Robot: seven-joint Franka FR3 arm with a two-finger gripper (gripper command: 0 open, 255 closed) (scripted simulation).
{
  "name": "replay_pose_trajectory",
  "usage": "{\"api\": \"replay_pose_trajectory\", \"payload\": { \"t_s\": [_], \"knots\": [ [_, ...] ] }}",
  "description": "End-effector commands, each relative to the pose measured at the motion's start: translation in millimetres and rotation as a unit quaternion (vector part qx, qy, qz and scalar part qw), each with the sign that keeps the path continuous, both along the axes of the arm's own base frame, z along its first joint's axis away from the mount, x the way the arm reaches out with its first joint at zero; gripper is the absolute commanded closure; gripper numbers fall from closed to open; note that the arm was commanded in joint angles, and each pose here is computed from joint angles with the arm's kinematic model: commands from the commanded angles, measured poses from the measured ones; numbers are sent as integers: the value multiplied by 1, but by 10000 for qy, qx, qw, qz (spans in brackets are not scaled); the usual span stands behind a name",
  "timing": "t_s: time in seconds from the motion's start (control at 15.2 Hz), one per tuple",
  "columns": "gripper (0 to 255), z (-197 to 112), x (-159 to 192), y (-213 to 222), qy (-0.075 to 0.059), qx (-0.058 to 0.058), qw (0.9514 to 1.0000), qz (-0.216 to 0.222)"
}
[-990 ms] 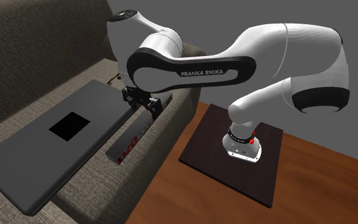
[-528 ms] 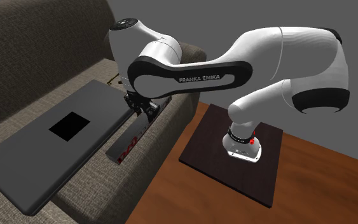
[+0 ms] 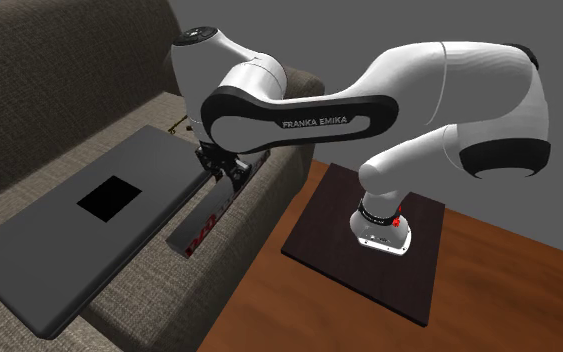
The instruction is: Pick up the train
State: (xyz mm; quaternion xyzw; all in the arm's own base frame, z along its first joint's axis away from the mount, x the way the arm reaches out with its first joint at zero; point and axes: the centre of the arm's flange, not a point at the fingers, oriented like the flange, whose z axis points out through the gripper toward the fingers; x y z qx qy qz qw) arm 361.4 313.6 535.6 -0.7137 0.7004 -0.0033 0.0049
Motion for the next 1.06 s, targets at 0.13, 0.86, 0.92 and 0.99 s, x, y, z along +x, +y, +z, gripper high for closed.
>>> {"api": "replay_pose_trajectory", "payload": {
  "t_s": [0.13,0.86,0.92,0.99],
  "knots": [
    [255,18,0,0,5,-2,10000,1],
    [255,76,0,0,5,-2,10000,1],
    [255,77,0,0,5,-2,10000,1],
    [255,77,0,0,5,-2,10000,1]
  ]
}}
